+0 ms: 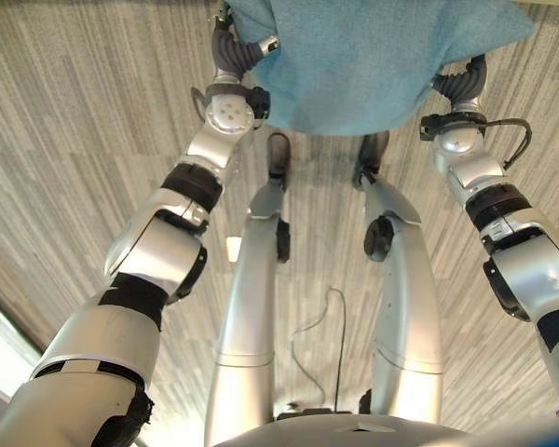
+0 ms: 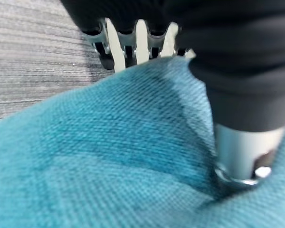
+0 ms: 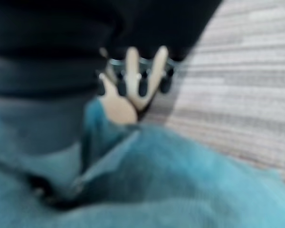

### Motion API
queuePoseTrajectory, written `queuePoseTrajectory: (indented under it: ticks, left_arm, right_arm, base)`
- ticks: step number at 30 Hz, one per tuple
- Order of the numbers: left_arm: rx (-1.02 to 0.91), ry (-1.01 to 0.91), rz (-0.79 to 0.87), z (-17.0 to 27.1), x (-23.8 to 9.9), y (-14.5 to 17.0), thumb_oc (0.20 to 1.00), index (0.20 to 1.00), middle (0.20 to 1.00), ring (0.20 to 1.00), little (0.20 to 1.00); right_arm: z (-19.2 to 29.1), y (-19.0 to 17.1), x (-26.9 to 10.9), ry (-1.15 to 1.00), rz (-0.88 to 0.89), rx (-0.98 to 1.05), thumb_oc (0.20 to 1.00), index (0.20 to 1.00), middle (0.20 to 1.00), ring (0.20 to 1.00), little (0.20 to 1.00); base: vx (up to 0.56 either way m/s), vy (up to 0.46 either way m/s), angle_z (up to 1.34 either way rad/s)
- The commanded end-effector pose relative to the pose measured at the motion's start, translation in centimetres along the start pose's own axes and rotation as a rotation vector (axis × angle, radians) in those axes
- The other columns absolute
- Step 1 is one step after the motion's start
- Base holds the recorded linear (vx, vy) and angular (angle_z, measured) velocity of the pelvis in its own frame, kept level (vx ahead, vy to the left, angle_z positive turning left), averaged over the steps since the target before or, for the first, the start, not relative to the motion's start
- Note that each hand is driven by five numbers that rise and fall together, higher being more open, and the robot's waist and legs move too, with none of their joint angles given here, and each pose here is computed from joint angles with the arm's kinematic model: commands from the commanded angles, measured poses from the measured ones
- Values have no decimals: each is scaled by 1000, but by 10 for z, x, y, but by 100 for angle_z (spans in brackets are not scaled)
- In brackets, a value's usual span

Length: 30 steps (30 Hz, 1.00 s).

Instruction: Pick up all the scattered cushions and arrange them neatly on the sofa.

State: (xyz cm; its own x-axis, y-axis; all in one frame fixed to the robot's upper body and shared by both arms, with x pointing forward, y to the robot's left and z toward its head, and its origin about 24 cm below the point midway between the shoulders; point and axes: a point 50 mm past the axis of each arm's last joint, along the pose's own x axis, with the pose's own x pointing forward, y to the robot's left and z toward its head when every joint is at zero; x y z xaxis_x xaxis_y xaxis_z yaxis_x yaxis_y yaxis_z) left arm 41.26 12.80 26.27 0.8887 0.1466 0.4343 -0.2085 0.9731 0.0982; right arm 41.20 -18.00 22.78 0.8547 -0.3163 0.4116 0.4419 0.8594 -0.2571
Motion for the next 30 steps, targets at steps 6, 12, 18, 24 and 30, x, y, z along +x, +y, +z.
queuePoseTrajectory:
  ticks: [6,12,18,24,30]
  left_arm:
    - [-202,-24,-5,-1,-13,-14,200,200,200,200,200]
    - [-264,-20,-36,-9,-24,-17,200,200,200,200,200]
    - [-332,-24,-163,-36,-70,-27,200,200,200,200,200]
    - [-263,23,-223,-70,-113,-14,200,200,200,200,200]
    - [-238,188,-188,-114,-160,13,200,200,200,200,200]
  right_arm:
    - [59,62,-23,-213,236,149,200,200,200,200,200]
    - [41,40,-24,-192,186,208,200,200,200,200,200]
    - [-16,15,-56,-120,166,217,200,200,200,200,200]
    - [-67,-7,-98,-15,158,151,200,200,200,200,200]
    - [-115,-29,-143,154,147,107,200,200,200,200,200]
  base:
    - [0,0,0]
    - [-36,-18,5]
    - [-88,-79,11]
    - [-46,-71,4]
    - [114,-66,-2]
